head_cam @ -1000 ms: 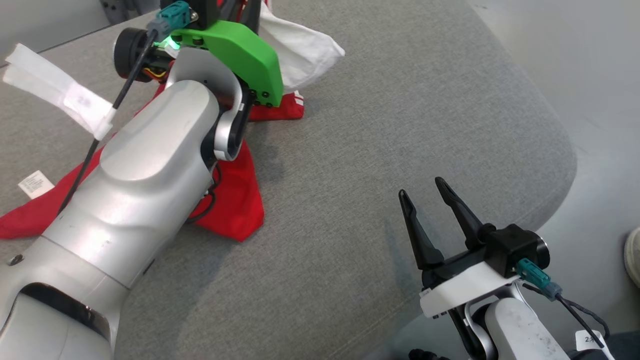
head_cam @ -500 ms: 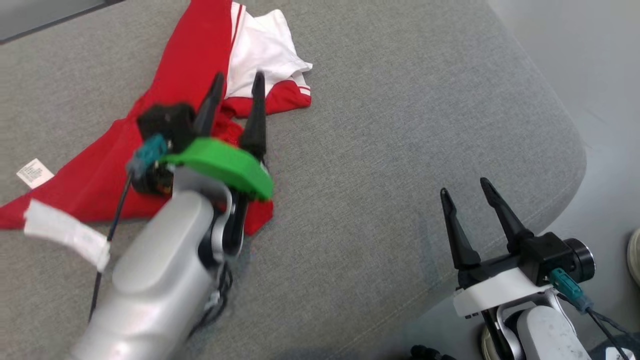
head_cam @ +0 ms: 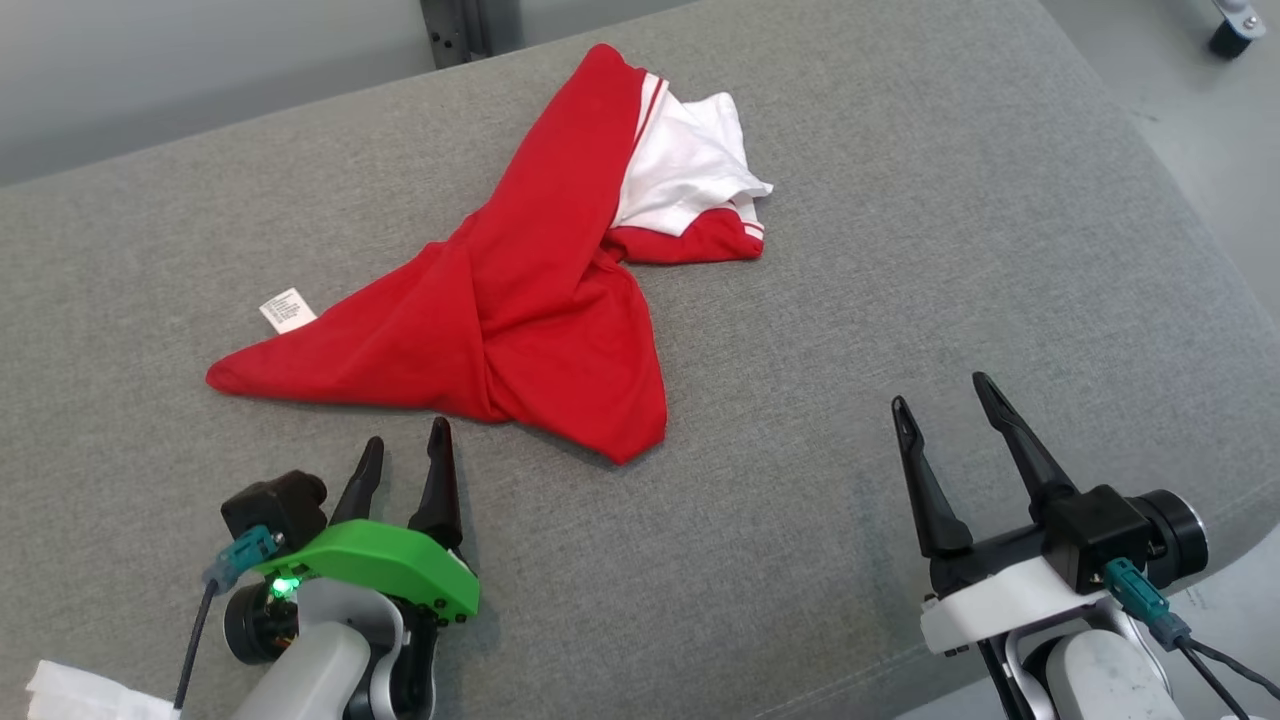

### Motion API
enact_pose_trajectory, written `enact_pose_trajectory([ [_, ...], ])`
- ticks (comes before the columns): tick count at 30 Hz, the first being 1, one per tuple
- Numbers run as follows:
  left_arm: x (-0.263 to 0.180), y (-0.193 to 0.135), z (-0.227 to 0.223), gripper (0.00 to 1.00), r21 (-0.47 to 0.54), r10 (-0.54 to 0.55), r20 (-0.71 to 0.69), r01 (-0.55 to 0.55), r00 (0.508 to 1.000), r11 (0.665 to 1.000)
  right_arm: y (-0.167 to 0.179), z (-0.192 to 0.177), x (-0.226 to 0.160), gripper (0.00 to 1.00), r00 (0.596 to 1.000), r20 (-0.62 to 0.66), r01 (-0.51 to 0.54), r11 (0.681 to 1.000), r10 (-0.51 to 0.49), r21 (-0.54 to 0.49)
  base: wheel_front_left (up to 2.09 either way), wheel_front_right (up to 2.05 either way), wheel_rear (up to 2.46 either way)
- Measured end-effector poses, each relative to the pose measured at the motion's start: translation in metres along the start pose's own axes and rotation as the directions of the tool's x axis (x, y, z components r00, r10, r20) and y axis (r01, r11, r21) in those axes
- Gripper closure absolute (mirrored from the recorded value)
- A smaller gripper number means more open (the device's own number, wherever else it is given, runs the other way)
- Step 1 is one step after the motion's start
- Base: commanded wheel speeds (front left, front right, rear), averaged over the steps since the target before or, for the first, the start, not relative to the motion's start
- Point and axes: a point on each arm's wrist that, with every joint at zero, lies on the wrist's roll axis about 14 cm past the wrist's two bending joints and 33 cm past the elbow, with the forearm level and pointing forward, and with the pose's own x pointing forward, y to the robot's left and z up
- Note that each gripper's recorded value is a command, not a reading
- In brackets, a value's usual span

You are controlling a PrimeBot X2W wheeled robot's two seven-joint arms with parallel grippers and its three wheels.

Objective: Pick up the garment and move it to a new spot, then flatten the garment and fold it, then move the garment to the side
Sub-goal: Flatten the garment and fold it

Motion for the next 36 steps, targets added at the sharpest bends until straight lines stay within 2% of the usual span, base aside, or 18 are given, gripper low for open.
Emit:
enact_pose_trajectory([
  [6,0.007,0.002,0.014,0.00,-0.013,0.012,0.003,-0.012,1.000,1.000,0.014,0.009,0.004,0.00,0.999,0.031,-0.042,0.999,0.041,0.010,0.00,0.00,0.00],
  [14,0.021,-0.018,-0.012,0.00,-0.022,-0.053,-0.101,0.051,0.993,0.998,0.004,0.001,0.000,0.00,1.000,0.003,-0.004,1.000,0.003,0.017,0.00,0.00,0.00],
  [19,0.032,-0.020,-0.014,0.00,-0.009,-0.056,-0.102,0.056,0.993,0.998,-0.002,-0.004,-0.001,0.00,1.000,-0.014,0.018,1.000,-0.018,0.017,0.00,0.00,0.00],
  [20,0.034,-0.020,-0.013,0.18,-0.001,-0.054,-0.098,0.054,0.994,0.999,-0.002,-0.005,0.000,0.00,1.000,-0.016,0.020,1.000,-0.020,0.017,0.00,0.00,0.00],
  [21,0.037,-0.018,-0.012,0.71,0.005,-0.050,-0.089,0.050,0.995,0.999,-0.002,-0.005,0.000,0.00,1.000,-0.019,0.021,1.000,-0.021,0.017,0.00,0.00,0.00],
  [22,0.039,-0.018,-0.009,1.00,0.006,-0.052,-0.080,0.052,0.995,0.999,-0.002,-0.006,0.000,0.00,1.000,-0.020,0.022,1.000,-0.022,0.018,0.00,0.00,0.00],
  [26,0.038,-0.030,-0.006,1.00,0.016,-0.115,-0.081,0.116,0.990,0.993,-0.002,-0.006,0.000,0.00,1.000,-0.020,0.023,1.000,-0.022,0.021,0.00,0.00,0.00],
  [29,0.030,-0.043,0.015,1.00,0.008,-0.177,-0.029,0.177,0.984,0.984,-0.001,-0.006,-0.001,0.00,1.000,-0.018,0.023,0.999,-0.023,0.026,0.00,0.00,0.00],
  [36,-0.028,-0.060,0.086,1.00,0.066,-0.279,0.095,0.274,0.956,0.960,0.006,-0.008,-0.002,0.00,1.000,-0.020,0.001,0.999,0.000,0.038,0.00,0.00,0.00],
])
